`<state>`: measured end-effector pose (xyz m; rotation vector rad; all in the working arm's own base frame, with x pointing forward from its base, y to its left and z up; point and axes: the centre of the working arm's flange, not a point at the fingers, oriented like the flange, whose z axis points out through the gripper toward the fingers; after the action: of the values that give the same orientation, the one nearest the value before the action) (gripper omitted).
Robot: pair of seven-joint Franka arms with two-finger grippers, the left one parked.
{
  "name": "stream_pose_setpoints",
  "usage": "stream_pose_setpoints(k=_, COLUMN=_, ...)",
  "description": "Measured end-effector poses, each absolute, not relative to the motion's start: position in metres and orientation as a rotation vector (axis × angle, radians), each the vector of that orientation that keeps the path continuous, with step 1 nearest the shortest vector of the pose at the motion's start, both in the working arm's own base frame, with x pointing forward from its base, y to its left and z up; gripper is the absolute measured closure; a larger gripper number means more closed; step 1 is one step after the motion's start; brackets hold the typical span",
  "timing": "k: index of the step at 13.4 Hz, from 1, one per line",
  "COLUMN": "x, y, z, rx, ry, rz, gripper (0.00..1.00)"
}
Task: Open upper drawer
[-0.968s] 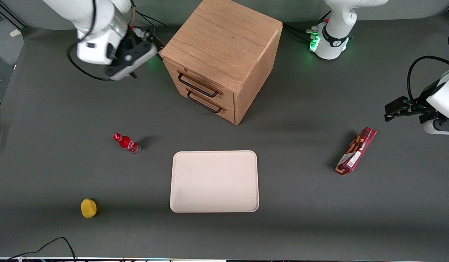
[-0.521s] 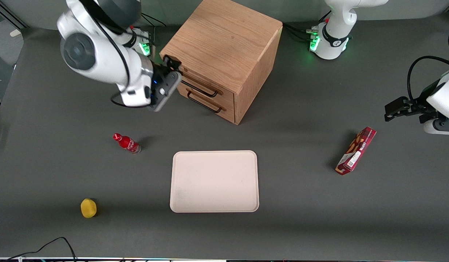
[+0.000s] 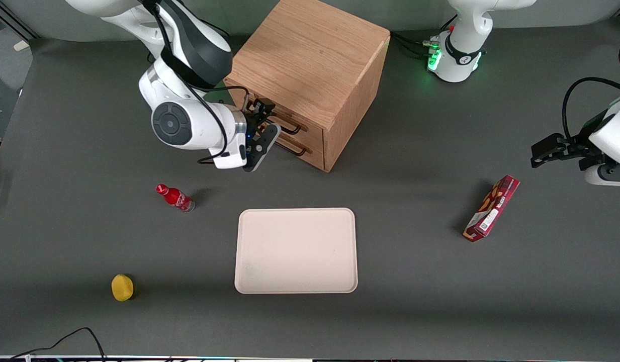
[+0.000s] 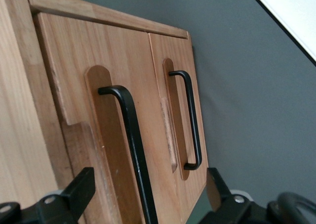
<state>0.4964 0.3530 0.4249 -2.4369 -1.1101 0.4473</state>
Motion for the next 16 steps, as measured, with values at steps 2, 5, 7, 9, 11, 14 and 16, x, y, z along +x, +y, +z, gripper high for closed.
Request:
stream_pose_setpoints(k=2, x=0.492, y=0.353, z=0.415, rx=-2.429, ry=-1.129, rz=0.448, gripper=0.0)
stream_pose_setpoints(k=5, x=0.488, y=0.354, z=0.404, rx=-2.433, ry=-1.132, rz=0.443, gripper=0.0)
stream_pose_setpoints(k=7, x=0.486, y=0.354, z=0.4, rx=-2.43, ry=-1.14, rz=0.442, gripper=0.0)
stream_pose_setpoints(k=9, x=0.484, y=0.353, z=0.392, rx=-2.431, ry=-1.143, rz=0.429, gripper=0.0)
stream_pose_setpoints(k=11, x=0.483, y=0.353, z=0.385, rx=-2.436, ry=-1.142, rz=0.421, gripper=0.0)
stream_pose_setpoints(k=14, x=0.483, y=0.35, z=0.379, rx=-2.459, ry=-1.17, rz=0.414, gripper=0.0)
stream_pose_setpoints(k=16, x=0.483, y=0.349, z=0.38, rx=-2.471, ry=-1.188, rz=0.407, gripper=0.0)
